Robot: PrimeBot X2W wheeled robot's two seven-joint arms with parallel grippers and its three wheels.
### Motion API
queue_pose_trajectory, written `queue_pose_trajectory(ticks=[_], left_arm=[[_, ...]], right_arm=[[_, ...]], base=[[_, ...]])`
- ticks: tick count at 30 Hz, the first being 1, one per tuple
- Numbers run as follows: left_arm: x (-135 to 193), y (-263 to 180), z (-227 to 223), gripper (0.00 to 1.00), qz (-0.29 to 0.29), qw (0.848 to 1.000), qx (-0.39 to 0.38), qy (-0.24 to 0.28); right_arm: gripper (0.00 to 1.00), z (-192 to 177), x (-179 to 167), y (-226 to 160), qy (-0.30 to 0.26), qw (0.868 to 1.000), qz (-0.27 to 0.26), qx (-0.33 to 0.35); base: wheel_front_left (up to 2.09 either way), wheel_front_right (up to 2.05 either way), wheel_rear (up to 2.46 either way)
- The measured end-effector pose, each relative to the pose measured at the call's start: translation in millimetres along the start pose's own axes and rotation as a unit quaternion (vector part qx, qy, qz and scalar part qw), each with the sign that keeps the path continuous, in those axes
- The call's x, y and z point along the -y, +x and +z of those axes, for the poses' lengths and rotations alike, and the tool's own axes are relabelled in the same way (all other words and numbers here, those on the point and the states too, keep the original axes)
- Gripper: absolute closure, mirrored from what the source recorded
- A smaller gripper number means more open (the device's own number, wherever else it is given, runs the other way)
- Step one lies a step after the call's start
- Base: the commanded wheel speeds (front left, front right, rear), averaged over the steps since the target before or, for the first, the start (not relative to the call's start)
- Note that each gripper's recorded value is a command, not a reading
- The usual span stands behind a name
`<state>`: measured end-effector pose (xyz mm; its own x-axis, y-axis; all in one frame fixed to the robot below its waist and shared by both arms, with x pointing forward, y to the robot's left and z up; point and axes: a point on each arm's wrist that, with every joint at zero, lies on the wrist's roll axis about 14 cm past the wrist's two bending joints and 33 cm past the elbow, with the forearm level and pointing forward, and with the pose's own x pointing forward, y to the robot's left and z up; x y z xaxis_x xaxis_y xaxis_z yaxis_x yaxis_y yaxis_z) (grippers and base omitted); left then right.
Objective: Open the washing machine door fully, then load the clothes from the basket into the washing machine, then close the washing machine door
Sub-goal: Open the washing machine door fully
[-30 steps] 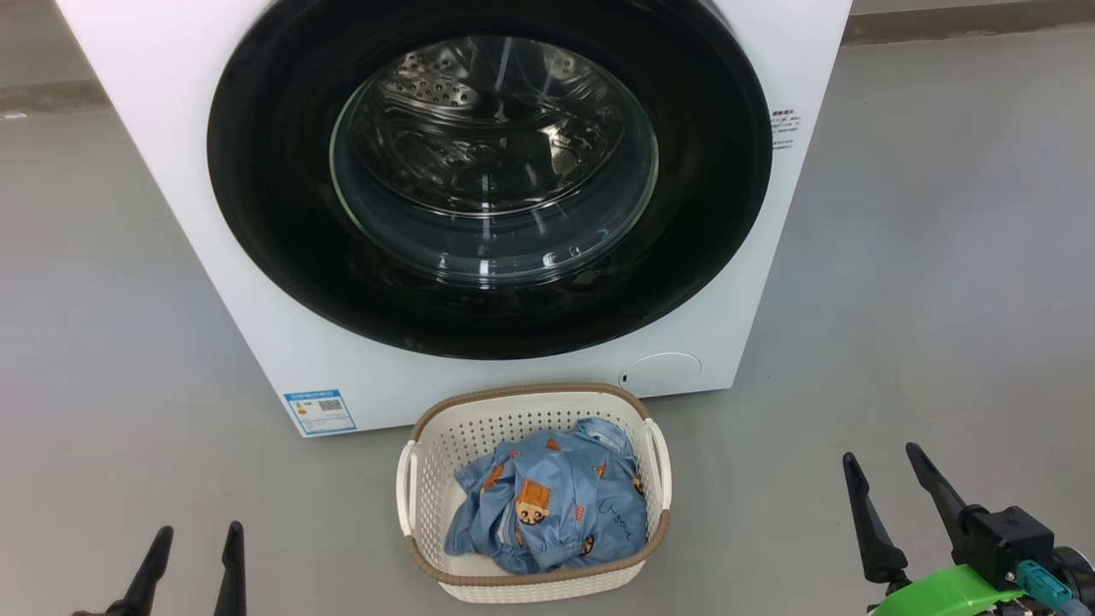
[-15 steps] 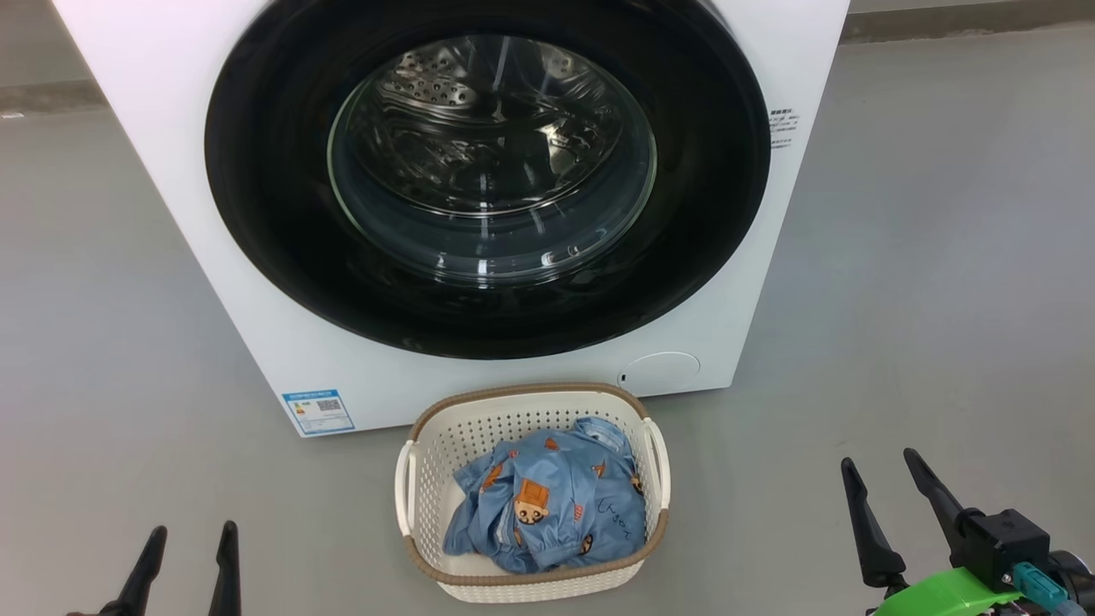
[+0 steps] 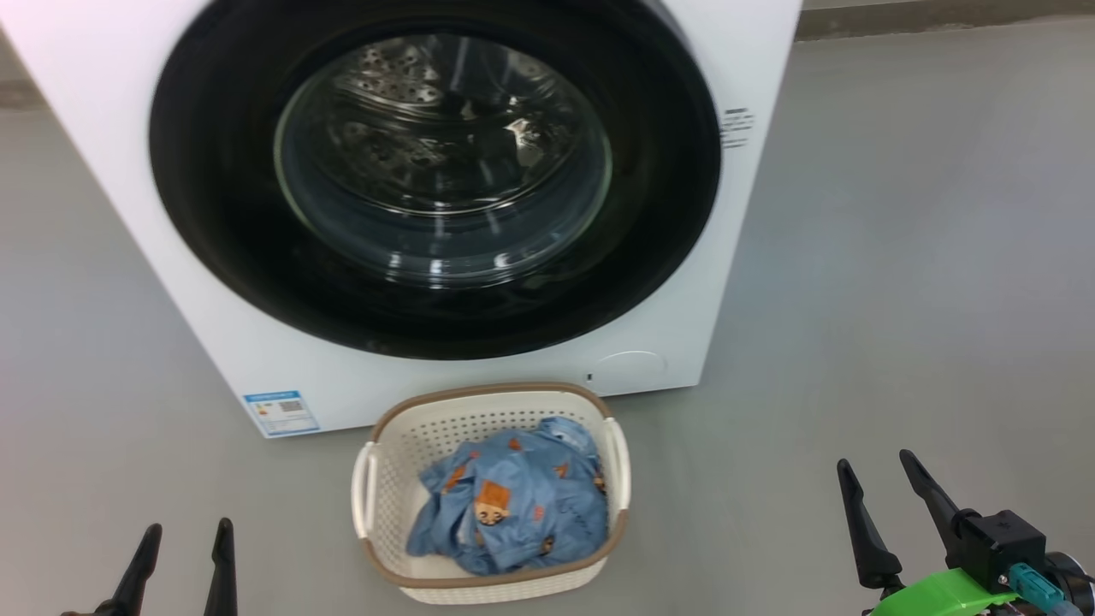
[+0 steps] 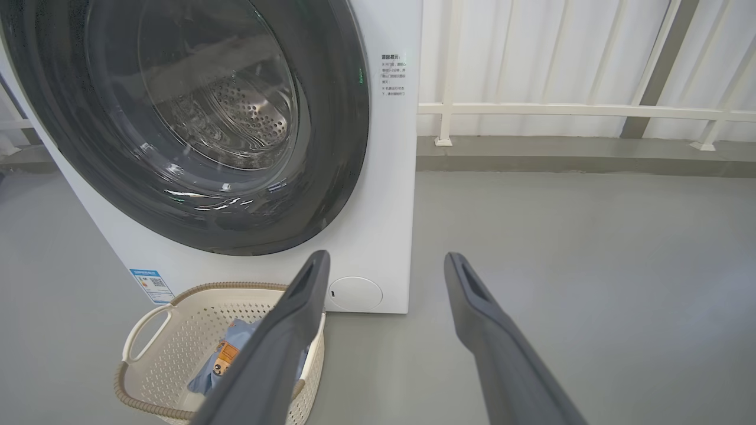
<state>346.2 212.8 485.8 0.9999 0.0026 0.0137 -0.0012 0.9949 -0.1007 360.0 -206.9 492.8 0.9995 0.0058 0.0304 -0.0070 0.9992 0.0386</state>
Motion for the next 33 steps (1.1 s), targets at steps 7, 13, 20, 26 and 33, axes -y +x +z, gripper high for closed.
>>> queue_pose_trajectory(ticks=[7, 13, 20, 26, 33], left_arm=[[1.4, 1.6, 6.3, 0.0, -0.001, 1.0, 0.011, -0.005], [1.2, 1.7, 7.3, 0.0, 0.0, 1.0, 0.012, -0.007], [1.6, 1.7, 7.3, 0.0, 0.0, 1.0, 0.013, -0.007], [1.7, 1.4, 7.9, 0.0, 0.001, 1.0, 0.014, -0.008], [1.3, 0.8, 8.6, 0.0, 0.002, 1.0, 0.015, -0.009]], right_arm=[[0.0, -0.1, 0.4, -0.1, 0.001, 1.0, -0.001, 0.0], [0.0, -0.3, 0.2, 0.0, 0.001, 1.0, -0.001, 0.0], [0.0, -0.2, 0.4, -0.1, 0.001, 1.0, -0.001, 0.0], [0.0, 1.4, -0.1, -0.1, 0.002, 1.0, 0.0, 0.002], [0.0, 2.5, -1.1, 0.3, 0.002, 1.0, 0.001, 0.004]], base=[[1.21, 1.21, -2.42], [0.85, 0.85, -1.7], [0.34, 0.34, -0.68], [0.0, 0.0, -0.01], [0.0, 0.0, 0.0]])
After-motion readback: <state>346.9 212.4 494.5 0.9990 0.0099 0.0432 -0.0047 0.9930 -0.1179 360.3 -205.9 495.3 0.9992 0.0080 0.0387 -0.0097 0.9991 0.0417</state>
